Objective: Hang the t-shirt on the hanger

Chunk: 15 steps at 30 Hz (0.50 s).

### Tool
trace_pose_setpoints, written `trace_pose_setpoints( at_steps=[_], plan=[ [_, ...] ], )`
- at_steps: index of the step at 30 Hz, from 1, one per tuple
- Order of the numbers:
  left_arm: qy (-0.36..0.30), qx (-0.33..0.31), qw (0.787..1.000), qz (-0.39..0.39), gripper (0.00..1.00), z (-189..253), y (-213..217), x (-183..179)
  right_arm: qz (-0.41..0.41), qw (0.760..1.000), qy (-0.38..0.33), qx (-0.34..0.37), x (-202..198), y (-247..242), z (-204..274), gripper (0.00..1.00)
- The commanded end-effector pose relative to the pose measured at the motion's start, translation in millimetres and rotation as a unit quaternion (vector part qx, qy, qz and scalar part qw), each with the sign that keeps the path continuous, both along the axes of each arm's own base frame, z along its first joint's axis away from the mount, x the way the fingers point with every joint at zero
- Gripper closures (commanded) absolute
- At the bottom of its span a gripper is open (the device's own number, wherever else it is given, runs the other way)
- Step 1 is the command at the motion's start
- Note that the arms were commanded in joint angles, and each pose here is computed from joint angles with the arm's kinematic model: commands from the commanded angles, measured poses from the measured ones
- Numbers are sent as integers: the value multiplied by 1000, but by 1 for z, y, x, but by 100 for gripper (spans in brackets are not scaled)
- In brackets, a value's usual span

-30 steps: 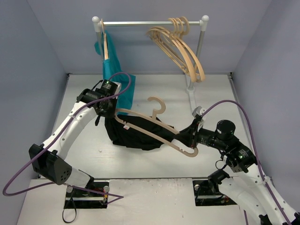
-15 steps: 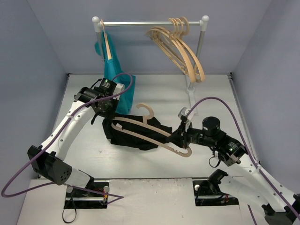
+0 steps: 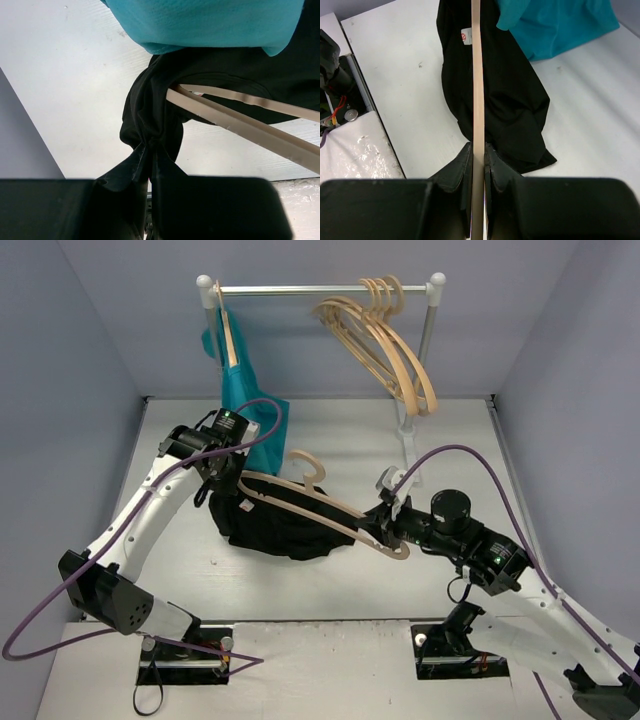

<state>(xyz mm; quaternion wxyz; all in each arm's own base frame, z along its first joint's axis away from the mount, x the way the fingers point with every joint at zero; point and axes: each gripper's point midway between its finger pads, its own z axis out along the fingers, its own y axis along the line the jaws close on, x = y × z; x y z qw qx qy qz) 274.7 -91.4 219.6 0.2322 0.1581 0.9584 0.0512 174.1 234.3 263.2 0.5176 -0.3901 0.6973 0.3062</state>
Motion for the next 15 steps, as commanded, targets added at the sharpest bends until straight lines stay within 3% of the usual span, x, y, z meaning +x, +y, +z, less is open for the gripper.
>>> trace_pose_setpoints(
  at_steps=[1,15],
  plan=[
    [-17,4,1000,-3,100,15,5,-1,-8,997,-64,31,14,6,39,100],
    [-37,-2,999,-22,100,33,0,7,113,987,-101,47,-8,38,44,100]
  ],
)
